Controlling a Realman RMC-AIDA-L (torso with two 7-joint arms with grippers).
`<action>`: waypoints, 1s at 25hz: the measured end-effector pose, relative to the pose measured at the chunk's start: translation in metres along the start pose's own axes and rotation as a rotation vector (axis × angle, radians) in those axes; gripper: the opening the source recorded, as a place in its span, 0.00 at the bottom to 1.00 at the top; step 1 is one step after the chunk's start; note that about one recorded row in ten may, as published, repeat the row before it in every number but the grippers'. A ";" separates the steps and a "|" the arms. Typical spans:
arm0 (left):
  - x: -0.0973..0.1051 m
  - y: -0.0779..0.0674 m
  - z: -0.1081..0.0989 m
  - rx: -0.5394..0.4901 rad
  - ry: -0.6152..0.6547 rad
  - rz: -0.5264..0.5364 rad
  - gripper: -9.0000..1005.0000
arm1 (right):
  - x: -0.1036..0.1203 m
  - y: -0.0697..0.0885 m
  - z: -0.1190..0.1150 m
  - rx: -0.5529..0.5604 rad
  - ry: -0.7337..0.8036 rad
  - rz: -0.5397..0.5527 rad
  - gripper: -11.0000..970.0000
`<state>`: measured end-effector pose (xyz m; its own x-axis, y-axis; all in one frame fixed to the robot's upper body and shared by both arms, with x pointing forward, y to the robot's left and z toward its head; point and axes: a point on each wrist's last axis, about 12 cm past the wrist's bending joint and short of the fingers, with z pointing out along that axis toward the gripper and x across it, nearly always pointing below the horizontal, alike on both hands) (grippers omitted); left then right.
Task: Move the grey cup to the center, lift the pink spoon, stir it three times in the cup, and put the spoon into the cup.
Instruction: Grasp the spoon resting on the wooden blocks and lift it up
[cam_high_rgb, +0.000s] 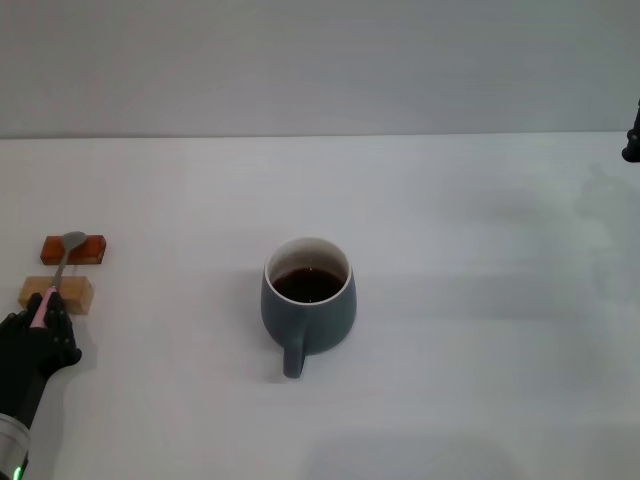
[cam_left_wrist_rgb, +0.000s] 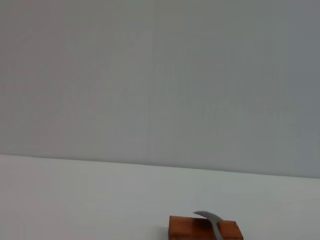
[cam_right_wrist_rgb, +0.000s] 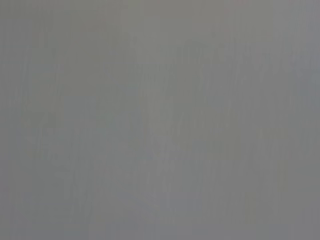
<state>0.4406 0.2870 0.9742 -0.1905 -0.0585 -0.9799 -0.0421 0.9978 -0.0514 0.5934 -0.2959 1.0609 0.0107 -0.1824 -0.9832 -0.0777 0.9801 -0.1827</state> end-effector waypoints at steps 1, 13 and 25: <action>0.000 0.000 0.000 0.000 0.000 0.000 0.17 | 0.000 0.000 0.000 0.000 0.000 0.000 0.02; 0.000 0.003 0.000 -0.015 -0.004 -0.007 0.17 | -0.001 0.000 0.000 0.000 -0.004 0.001 0.02; -0.001 0.003 -0.001 -0.016 -0.015 -0.008 0.16 | -0.001 0.000 0.000 0.001 -0.004 0.002 0.02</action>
<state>0.4393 0.2904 0.9758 -0.1754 -0.0661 -0.9823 -0.0594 0.9966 -0.0564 0.5929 -0.2957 1.0614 0.0142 -0.1797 -0.9836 -0.0768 0.9806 -0.1803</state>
